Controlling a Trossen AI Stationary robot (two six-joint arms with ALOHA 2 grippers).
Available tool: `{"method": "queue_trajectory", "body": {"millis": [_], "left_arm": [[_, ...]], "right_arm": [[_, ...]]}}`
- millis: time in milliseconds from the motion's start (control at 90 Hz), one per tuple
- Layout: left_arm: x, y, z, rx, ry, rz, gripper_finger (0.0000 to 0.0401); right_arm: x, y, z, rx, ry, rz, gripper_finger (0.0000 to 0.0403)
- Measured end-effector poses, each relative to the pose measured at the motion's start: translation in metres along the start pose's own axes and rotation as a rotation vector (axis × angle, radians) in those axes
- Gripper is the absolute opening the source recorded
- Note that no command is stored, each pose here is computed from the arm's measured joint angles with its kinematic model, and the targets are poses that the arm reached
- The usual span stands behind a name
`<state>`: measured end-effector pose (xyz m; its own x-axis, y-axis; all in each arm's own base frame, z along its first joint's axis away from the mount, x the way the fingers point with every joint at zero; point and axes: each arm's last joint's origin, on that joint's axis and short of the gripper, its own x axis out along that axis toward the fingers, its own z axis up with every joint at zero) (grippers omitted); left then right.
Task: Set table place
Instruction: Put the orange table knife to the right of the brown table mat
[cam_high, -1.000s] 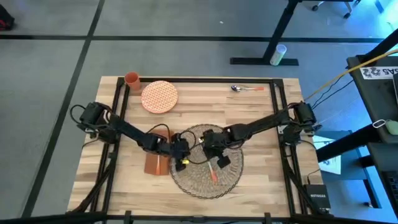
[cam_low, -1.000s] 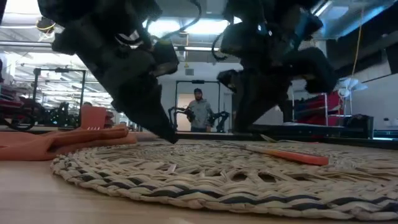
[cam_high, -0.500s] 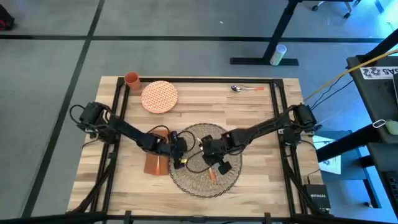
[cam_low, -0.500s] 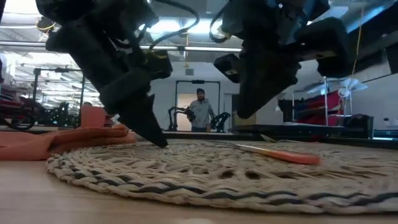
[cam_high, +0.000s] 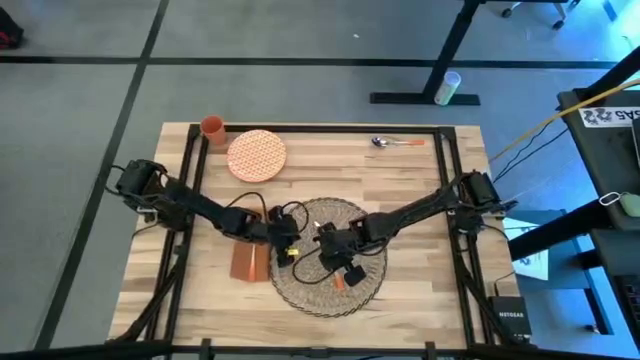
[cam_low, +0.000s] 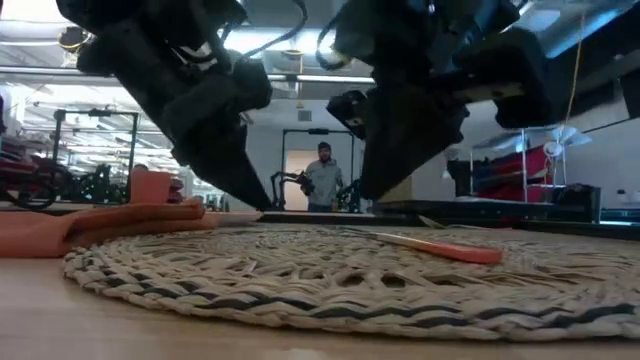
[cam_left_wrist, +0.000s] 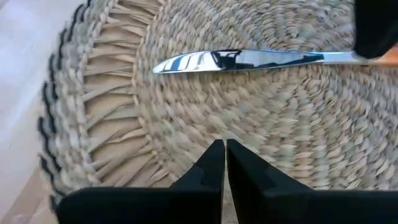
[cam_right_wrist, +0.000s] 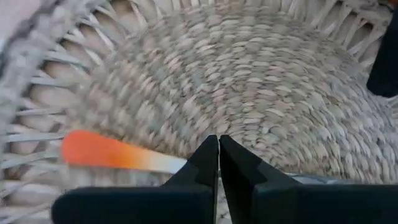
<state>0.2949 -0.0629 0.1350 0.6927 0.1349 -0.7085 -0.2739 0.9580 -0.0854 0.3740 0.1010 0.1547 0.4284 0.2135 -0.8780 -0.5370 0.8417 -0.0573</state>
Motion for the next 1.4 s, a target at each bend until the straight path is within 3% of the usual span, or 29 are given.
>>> {"method": "queue_trajectory", "body": {"millis": [178,800,1111,1400], "left_arm": [[0.006,0.000,-0.004,-0.002,0.017,0.007,0.0000],[0.019,-0.005,-0.011,-0.010,0.012,0.000,0.0000],[0.019,-0.005,-0.012,-0.011,0.015,0.000,0.0000],[0.019,-0.005,-0.012,-0.020,0.018,0.001,0.0000]], "right_arm": [[0.014,-0.002,-0.001,-0.013,0.029,0.012,0.0000],[0.011,-0.030,-0.012,0.056,0.072,-0.041,0.0000],[0.010,-0.027,-0.021,0.058,0.185,-0.063,0.0000],[0.006,-0.019,-0.013,0.041,0.115,0.006,0.0000]]}}
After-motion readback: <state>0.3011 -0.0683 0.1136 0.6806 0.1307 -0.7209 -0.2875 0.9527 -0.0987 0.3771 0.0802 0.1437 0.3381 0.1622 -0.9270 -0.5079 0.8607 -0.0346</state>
